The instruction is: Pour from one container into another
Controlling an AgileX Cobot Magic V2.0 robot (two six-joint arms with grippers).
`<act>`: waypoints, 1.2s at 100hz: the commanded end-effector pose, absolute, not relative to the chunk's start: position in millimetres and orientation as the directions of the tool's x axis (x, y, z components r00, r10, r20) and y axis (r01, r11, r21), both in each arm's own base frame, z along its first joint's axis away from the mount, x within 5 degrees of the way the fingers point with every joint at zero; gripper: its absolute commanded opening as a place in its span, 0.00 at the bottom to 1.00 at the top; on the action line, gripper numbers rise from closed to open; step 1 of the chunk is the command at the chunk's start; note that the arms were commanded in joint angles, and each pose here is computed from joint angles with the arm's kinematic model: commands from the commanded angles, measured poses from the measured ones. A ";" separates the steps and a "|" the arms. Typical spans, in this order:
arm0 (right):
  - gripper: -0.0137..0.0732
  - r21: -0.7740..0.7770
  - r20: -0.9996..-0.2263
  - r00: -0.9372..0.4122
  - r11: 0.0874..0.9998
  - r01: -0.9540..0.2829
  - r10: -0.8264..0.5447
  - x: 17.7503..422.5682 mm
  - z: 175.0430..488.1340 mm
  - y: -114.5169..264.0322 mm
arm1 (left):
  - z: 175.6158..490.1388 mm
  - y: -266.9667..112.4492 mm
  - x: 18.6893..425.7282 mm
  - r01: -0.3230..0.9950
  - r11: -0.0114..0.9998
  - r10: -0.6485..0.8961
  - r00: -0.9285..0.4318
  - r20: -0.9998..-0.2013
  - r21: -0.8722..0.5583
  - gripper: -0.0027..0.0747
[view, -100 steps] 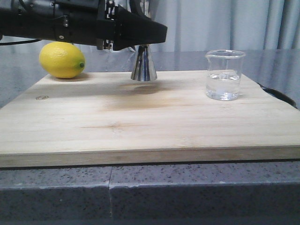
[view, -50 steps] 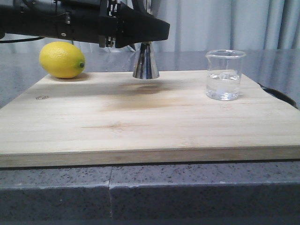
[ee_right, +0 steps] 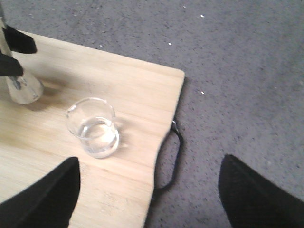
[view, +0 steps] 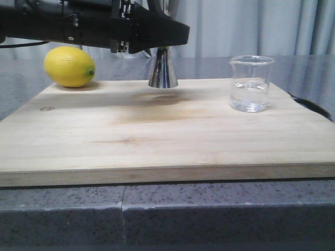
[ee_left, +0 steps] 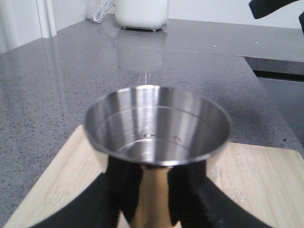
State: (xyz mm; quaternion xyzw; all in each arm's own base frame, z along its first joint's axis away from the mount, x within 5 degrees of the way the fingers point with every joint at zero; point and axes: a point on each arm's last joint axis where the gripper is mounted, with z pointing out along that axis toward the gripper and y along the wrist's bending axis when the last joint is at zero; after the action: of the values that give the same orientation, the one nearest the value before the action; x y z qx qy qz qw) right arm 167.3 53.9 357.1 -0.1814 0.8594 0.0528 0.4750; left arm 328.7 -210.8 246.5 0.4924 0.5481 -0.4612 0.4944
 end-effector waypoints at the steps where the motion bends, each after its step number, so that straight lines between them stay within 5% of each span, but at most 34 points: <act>1: 0.76 -0.094 -0.899 -0.364 0.920 -0.380 -0.242 178.0 374.3 62.9 | 283.8 -212.9 320.5 0.999 0.045 -0.069 0.017 -0.997 0.014 0.32; 45: 0.76 -0.043 -0.990 -0.105 0.895 -0.445 -0.100 187.2 312.5 93.7 | 283.8 -212.9 320.5 0.999 0.045 -0.069 0.017 -0.997 0.014 0.32; 77: 0.76 -0.107 -0.991 -0.022 0.871 -0.479 -0.134 181.8 254.1 99.7 | 283.8 -212.9 320.5 0.999 0.045 -0.069 0.017 -0.997 0.014 0.32; 120: 0.76 -0.112 -0.991 -0.005 0.874 -0.472 -0.130 206.8 220.3 113.0 | 283.8 -212.9 320.5 0.999 0.045 -0.069 0.017 -0.997 0.014 0.32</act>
State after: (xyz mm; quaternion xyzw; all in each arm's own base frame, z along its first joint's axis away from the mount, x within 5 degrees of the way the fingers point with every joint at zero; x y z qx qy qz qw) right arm 200.3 108.7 205.4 -0.2205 0.7484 0.1210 0.6137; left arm 328.7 -210.8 246.5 0.4924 0.5481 -0.4612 0.4944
